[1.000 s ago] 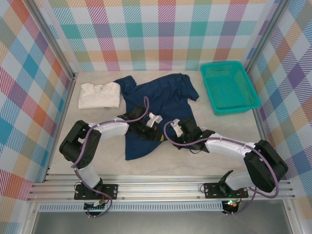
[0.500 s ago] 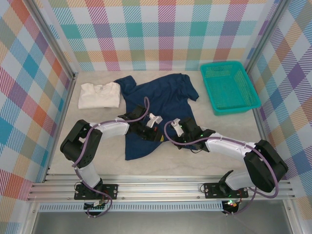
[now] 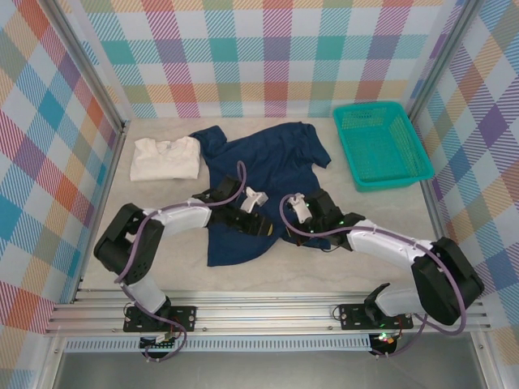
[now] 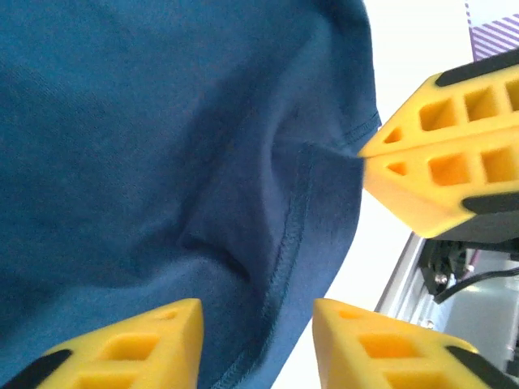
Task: Fold the inside-out t-shirt
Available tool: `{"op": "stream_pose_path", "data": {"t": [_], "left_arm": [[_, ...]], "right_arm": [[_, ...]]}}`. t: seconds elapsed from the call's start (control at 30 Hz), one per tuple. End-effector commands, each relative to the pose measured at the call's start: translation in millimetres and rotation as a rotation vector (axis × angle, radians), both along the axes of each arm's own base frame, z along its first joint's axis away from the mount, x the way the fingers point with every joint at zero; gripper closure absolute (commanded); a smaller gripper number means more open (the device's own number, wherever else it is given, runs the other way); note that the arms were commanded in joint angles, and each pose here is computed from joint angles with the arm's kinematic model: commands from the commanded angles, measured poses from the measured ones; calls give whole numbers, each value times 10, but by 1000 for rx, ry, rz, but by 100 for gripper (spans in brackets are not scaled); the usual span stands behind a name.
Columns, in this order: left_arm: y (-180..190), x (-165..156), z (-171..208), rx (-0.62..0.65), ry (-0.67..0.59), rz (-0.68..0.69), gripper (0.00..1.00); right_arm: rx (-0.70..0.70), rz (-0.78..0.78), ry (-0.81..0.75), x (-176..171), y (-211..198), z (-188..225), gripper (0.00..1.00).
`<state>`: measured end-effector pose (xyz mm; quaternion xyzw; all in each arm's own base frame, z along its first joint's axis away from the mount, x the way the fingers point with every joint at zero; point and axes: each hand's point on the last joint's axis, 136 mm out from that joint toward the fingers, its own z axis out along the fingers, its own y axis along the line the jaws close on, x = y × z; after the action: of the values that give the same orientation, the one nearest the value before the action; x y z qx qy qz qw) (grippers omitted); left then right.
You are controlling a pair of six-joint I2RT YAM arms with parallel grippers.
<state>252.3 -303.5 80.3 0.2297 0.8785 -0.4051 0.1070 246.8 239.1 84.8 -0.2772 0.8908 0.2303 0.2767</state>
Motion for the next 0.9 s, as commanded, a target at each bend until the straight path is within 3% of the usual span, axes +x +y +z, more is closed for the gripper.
{"op": "stream_pose_path", "data": {"t": [0.0, 0.2, 0.43, 0.53, 0.67, 0.77, 0.8, 0.87], "left_arm": [[-30, 69, 315, -19, -225, -10, 55], [-195, 3, 332, 82, -421, -91, 45], [-304, 131, 161, 158, -457, -98, 47], [-329, 191, 118, 174, -457, -93, 57], [-318, 310, 60, 221, -464, -67, 85], [-318, 358, 258, 153, -418, -5, 100], [-321, 370, 374, 108, -384, 24, 100], [-308, 379, 532, 54, -318, 64, 100]], "right_arm": [[149, 17, 13, 11, 146, 367, 100], [231, -8, 54, 52, 145, 512, 100], [264, -27, 67, 71, 120, 578, 100], [265, -31, 66, 59, 103, 567, 100], [271, -37, 59, 51, 78, 572, 100], [189, -137, 15, 119, -125, 553, 100], [144, -163, -36, 118, -207, 553, 85], [96, -73, -200, -34, -130, 613, 54]]}}
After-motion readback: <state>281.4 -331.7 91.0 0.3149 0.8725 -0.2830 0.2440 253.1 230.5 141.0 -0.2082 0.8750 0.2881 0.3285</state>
